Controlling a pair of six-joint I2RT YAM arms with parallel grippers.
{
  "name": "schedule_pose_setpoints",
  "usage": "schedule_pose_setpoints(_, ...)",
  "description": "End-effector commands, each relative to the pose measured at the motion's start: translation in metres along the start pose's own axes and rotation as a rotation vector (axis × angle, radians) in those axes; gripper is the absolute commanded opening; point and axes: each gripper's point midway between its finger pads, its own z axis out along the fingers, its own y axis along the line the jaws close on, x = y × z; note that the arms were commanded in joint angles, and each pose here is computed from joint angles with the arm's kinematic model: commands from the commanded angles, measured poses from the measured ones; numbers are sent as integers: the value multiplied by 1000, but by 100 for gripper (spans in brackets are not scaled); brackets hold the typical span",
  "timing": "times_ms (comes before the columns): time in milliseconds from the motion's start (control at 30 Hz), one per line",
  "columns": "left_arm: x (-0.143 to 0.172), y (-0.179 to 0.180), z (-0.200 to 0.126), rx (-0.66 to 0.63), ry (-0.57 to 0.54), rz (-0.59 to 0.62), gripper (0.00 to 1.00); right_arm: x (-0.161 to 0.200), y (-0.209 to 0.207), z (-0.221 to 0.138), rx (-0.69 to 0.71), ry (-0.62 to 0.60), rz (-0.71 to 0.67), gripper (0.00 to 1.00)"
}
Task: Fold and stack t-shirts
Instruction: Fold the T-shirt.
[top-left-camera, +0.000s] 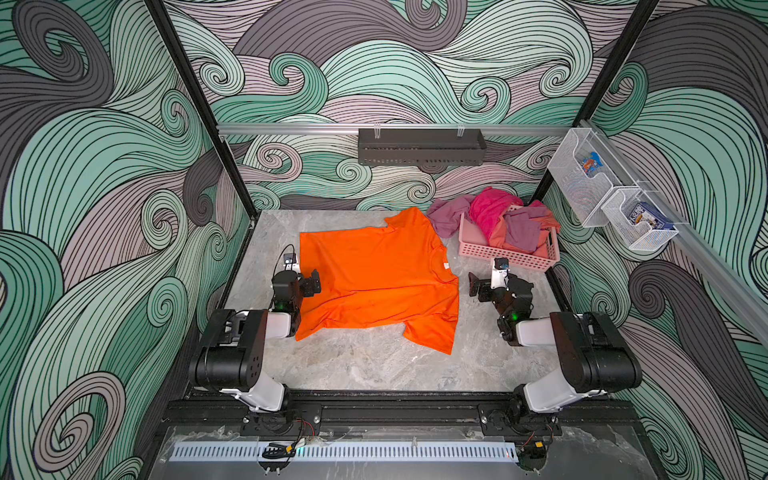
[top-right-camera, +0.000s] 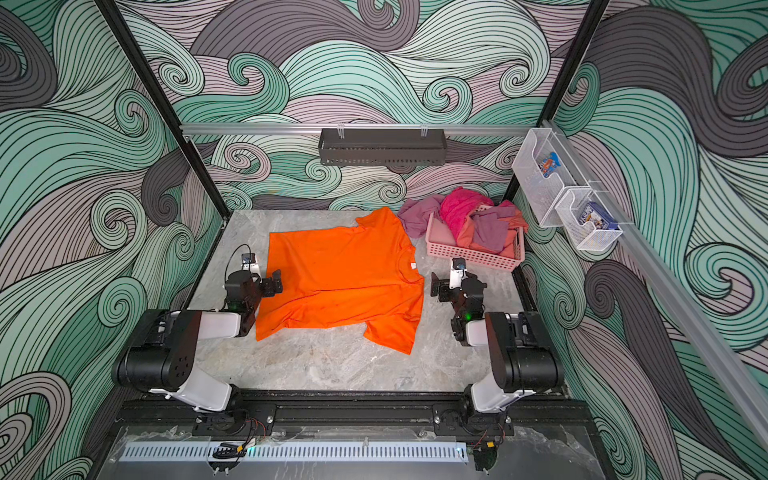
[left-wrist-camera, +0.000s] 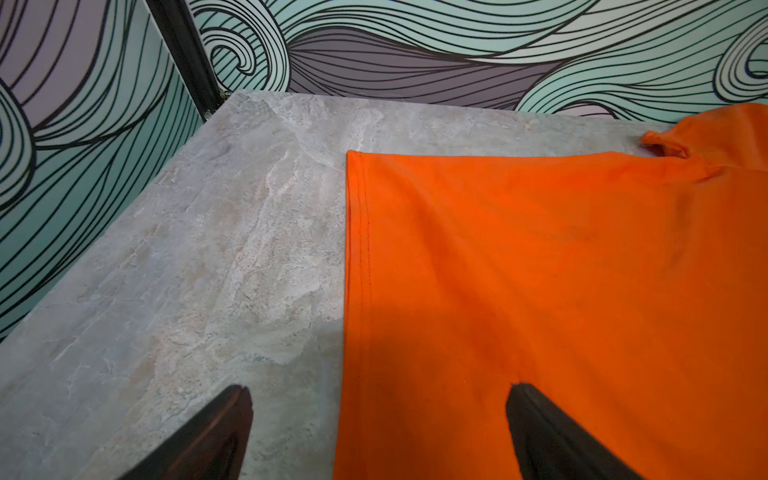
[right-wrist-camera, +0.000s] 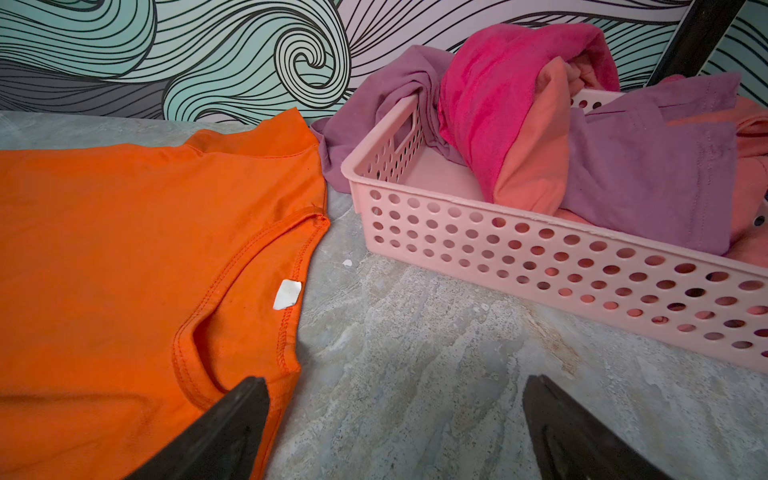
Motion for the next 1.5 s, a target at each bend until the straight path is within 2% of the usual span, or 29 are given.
schedule_pose_setpoints(0, -8, -6, -1, 30, -7, 15, 99, -15, -10, 0, 59, -8, 21, 99)
schedule_pose_setpoints(67, -22, -4, 1, 14, -37, 29, 99, -26, -10, -1, 60, 50, 19, 99)
schedule_pose_setpoints(167, -44, 4, 3, -47, 90, 31, 99, -64, -16, -6, 91, 161, 26, 99)
schedule_pose_setpoints(233, -71, -2, -3, -18, 115, 54, 89, -91, -9, -15, 59, 192, 69, 99)
schedule_pose_setpoints(300, -94, -13, -14, 41, 179, 62, 70, -113, 13, -28, -39, 237, 116, 99)
schedule_pose_setpoints(333, -103, -14, -20, 44, 219, 40, 67, -125, 24, -34, -76, 244, 138, 99)
schedule_pose_setpoints(400, -119, -15, -35, 33, 324, -42, 59, -142, 59, -55, -187, 275, 171, 99)
schedule_pose_setpoints(467, -122, -25, -51, 70, 457, -136, 50, -155, 99, -78, -339, 320, 281, 99)
schedule_pose_setpoints(500, -121, -40, -63, 133, 543, -206, 44, -160, 120, -90, -423, 352, 371, 99)
schedule_pose_setpoints(567, -109, -73, -80, 268, 700, -350, 39, -161, 159, -114, -577, 430, 538, 99)
schedule_pose_setpoints(600, -103, -93, -89, 347, 767, -438, 30, -163, 181, -129, -656, 447, 581, 99)
schedule_pose_setpoints(667, -90, -124, -103, 434, 832, -538, 26, -157, 214, -155, -714, 474, 571, 99)
schedule_pose_setpoints(733, -87, -150, -124, 477, 796, -511, 30, -154, 234, -177, -736, 485, 532, 99)
schedule_pose_setpoints(800, -91, -172, -152, 543, 730, -484, 44, -152, 244, -190, -755, 498, 561, 99)
schedule_pose_setpoints(900, -93, -191, -182, 641, 702, -498, 62, -166, 241, -207, -757, 427, 525, 99)
schedule_pose_setpoints(933, -97, -191, -188, 655, 679, -480, 77, -171, 239, -213, -761, 401, 529, 99)
schedule_pose_setpoints(967, -103, -188, -192, 646, 646, -461, 81, -172, 238, -217, -769, 397, 542, 99)
schedule_pose_setpoints(1033, -115, -190, -198, 685, 597, -454, 84, -172, 241, -224, -806, 407, 569, 99)
schedule_pose_setpoints(1100, -122, -204, -205, 789, 573, -467, 75, -184, 250, -233, -885, 377, 550, 99)
schedule_pose_setpoints(1167, -127, -210, -207, 827, 551, -461, 74, -192, 251, -240, -916, 344, 530, 99)
schedule_pose_setpoints(1333, -122, -223, -203, 889, 578, -513, 72, -197, 225, -247, -858, 235, 553, 99)
schedule_pose_setpoints(1367, -123, -227, -201, 922, 561, -532, 77, -199, 221, -247, -859, 227, 549, 99)
schedule_pose_setpoints(1400, -120, -229, -199, 937, 565, -553, 91, -202, 216, -244, -850, 227, 545, 99)
schedule_pose_setpoints(1433, -117, -230, -196, 928, 574, -561, 98, -205, 211, -241, -835, 229, 536, 99)
schedule_pose_setpoints(1467, -111, -226, -190, 882, 595, -566, 98, -203, 203, -235, -794, 246, 521, 99)
